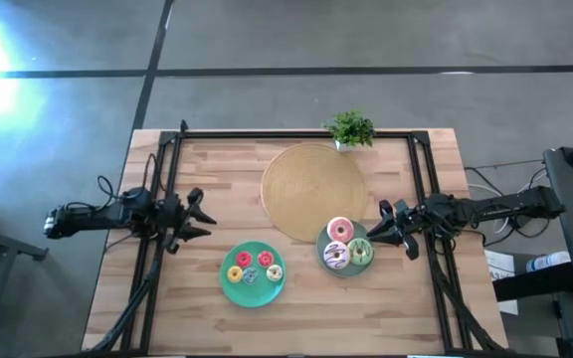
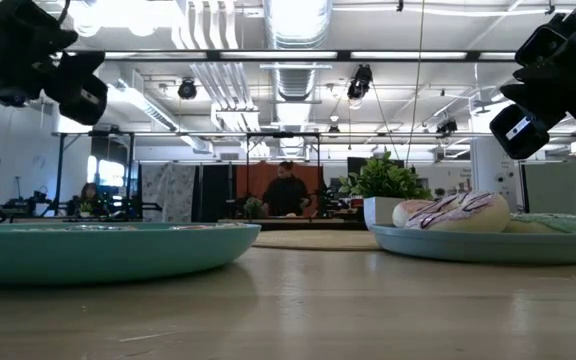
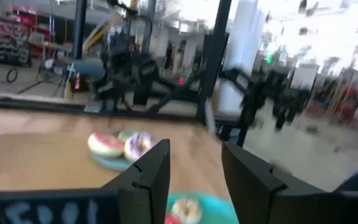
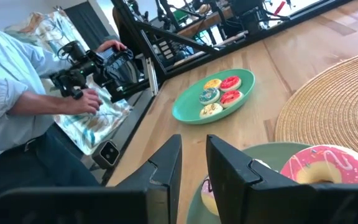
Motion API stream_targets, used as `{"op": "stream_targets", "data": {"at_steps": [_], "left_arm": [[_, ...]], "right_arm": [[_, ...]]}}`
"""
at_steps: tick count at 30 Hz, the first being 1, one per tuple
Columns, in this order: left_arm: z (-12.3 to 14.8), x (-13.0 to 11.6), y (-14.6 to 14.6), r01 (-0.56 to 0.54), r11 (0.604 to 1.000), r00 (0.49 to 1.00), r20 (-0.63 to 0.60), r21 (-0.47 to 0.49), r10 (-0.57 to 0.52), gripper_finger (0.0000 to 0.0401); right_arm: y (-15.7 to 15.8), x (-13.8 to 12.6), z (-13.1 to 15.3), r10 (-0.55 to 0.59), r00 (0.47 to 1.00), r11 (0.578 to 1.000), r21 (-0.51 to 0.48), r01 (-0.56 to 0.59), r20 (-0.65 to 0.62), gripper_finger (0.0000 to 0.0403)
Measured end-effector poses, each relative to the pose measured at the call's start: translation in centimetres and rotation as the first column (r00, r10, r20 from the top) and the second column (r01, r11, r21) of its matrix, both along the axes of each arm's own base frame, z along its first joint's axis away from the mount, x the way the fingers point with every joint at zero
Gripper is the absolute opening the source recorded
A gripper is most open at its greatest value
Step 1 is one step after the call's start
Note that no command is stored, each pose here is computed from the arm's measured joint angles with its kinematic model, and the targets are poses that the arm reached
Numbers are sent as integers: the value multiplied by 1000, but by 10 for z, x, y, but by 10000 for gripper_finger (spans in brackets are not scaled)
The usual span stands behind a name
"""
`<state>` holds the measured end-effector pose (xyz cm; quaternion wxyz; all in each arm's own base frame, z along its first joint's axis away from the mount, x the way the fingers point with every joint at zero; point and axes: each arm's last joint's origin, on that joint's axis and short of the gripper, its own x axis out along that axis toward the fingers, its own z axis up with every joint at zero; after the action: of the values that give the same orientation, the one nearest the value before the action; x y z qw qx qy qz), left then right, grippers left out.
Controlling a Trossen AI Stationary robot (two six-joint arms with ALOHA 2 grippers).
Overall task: Pick & Place donuts
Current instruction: Return to Home Position
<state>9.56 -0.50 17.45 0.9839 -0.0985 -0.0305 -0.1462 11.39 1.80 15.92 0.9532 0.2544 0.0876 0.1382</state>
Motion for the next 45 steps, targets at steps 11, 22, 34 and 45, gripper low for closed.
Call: {"op": "stream_targets", "data": {"at_steps": [11, 22, 34, 45], "left_arm": [[-2, 0, 0, -12, 1000, 1000, -12, 10, 12, 120], [-1, 0, -1, 9, 1000, 1000, -11, -28, -9, 120], [-5, 3, -1, 3, 1000, 998, -63, -31, -5, 120], [-5, 3, -1, 3, 999, 998, -65, -32, -5, 120]], "right_arm": [[0, 0, 0, 0, 1000, 1000, 0, 0, 2, 68], [0, 0, 0, 0, 1000, 1000, 0, 0, 2, 68], [0, 0, 0, 0, 1000, 1000, 0, 0, 2, 68], [0, 0, 0, 0, 1000, 1000, 0, 0, 0, 68]]}}
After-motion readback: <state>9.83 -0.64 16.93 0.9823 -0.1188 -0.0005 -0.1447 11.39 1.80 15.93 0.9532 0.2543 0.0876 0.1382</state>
